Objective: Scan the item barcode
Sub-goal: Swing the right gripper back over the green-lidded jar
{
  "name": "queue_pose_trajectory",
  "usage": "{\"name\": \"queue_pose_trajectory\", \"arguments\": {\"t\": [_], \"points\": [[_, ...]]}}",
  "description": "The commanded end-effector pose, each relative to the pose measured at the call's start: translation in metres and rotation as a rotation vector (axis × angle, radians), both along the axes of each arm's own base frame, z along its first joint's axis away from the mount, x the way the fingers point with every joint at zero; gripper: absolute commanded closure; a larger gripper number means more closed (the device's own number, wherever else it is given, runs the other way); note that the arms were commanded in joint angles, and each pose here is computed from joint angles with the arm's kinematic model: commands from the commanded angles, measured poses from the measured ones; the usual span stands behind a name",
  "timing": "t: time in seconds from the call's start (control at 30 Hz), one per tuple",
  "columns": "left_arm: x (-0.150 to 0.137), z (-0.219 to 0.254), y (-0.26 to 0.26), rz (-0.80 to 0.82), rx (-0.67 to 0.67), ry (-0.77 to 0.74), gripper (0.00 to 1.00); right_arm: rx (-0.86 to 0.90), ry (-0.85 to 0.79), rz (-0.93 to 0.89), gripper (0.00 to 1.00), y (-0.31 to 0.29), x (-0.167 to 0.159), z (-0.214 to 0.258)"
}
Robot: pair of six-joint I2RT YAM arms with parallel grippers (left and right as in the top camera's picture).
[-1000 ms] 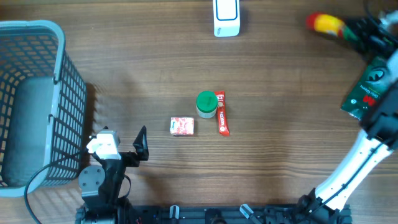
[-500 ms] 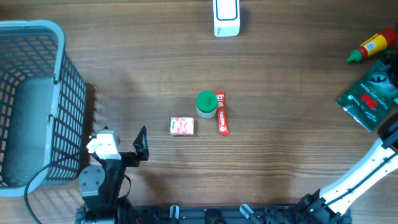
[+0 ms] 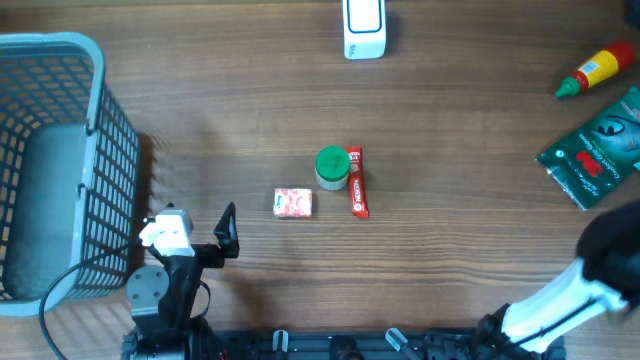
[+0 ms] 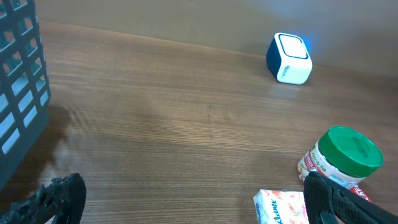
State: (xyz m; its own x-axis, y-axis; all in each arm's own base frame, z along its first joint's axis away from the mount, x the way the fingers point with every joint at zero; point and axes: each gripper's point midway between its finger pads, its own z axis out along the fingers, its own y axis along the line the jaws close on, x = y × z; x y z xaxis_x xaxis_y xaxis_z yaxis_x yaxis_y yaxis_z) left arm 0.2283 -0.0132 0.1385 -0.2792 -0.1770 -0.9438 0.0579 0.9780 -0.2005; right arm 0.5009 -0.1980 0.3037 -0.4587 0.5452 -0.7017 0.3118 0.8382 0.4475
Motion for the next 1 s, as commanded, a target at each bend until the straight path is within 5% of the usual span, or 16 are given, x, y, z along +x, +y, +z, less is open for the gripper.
{"name": "queue_pose_trajectory", "arguments": {"t": [0.0, 0.23, 0.43, 0.7, 0.97], "points": [[0.0, -0.003, 0.0, -0.003, 0.02, 0.001, 0.0, 0.001, -0.047, -0.021, 0.01, 0.072, -0.024, 0.064], [0.0, -0.003, 0.0, -0.003, 0.02, 0.001, 0.0, 0.314, 0.249, -0.021, 0.0, 0.222, -0.078, 0.034], [0.0, -0.003, 0.0, -0.003, 0.02, 0.001, 0.0, 0.378, 0.582, 0.062, 0.0, 0.332, -0.108, -0.052], [0.0, -0.003, 0.0, -0.003, 0.02, 0.001, 0.0, 0.498, 1.017, -0.146, 0.0, 0.422, -0.15, -0.176], [0.0, -0.003, 0.0, -0.003, 0.02, 0.001, 0.0, 0.469, 1.162, -0.107, 0.0, 0.467, -0.161, -0.246]]}}
